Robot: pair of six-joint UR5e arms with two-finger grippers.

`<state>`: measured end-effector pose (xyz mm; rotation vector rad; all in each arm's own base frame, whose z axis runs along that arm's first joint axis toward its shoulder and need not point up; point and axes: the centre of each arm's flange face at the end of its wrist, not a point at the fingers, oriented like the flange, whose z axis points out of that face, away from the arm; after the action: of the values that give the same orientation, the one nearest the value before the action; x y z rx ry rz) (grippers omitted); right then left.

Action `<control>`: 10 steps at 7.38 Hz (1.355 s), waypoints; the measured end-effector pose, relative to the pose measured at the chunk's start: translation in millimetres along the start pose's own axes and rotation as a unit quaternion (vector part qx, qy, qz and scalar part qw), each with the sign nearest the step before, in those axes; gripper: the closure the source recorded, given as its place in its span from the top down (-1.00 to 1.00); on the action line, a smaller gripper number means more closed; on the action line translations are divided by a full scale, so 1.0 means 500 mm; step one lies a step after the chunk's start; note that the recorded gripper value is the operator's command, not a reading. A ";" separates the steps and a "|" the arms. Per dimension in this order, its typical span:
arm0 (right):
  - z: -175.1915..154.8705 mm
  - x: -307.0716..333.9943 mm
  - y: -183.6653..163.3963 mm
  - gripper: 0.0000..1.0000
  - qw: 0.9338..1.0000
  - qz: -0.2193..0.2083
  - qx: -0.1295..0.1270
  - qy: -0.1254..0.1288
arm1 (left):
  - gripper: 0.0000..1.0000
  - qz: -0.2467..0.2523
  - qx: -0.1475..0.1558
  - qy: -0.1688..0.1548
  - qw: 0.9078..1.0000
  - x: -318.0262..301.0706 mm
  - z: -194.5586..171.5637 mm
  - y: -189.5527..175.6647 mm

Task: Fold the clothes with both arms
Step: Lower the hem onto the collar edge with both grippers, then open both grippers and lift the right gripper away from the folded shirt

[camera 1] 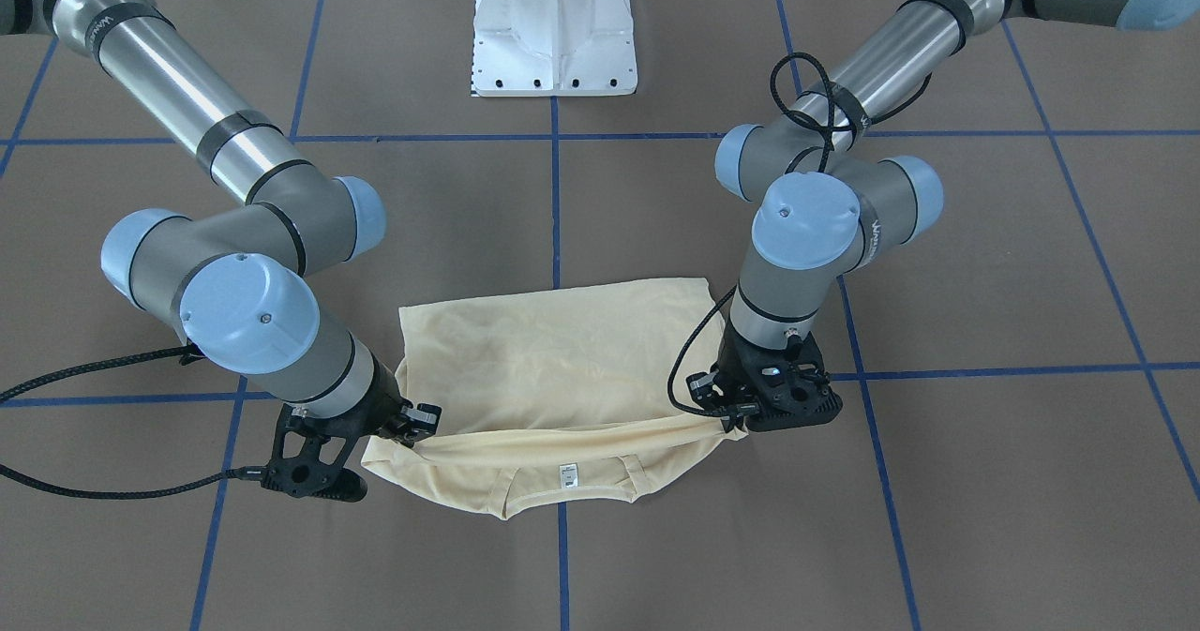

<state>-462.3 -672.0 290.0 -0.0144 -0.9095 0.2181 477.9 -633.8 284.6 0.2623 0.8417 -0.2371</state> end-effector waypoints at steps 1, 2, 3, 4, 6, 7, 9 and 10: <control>-0.001 -0.002 0.000 -1.00 1.000 -0.002 0.002 -0.002 | -0.71 -0.001 0.000 0.000 1.000 0.000 0.000 0.000; -0.001 0.000 -0.001 -1.00 1.000 -0.002 0.004 -0.004 | -0.42 -0.002 0.000 0.000 1.000 -0.001 0.001 0.000; -0.001 0.004 -0.002 -1.00 1.000 -0.002 0.005 -0.004 | 0.33 -0.003 -0.001 -0.002 1.000 -0.004 0.003 0.001; 0.000 0.008 -0.005 -0.75 1.000 -0.002 0.006 -0.003 | 0.79 -0.003 -0.001 -0.004 1.000 -0.007 0.006 0.001; -0.001 0.014 -0.008 1.00 1.000 -0.002 0.007 -0.002 | 0.99 -0.003 0.003 -0.009 1.000 -0.012 0.008 -0.002; 0.002 0.015 -0.007 1.00 1.000 -0.005 0.007 -0.002 | 0.99 -0.003 0.004 -0.010 1.000 -0.014 0.007 -0.004; 0.006 0.023 -0.005 1.00 1.000 -0.023 0.007 -0.001 | 0.99 -0.003 0.008 -0.010 1.000 -0.018 -0.002 -0.009; 0.006 0.030 -0.004 1.00 0.999 -0.034 0.006 -0.001 | 0.99 -0.002 0.010 -0.007 1.000 -0.024 -0.013 -0.007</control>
<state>-455.3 -671.2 303.8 0.0286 -0.9091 0.1605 464.4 -633.8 288.9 0.2768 0.8275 -0.2515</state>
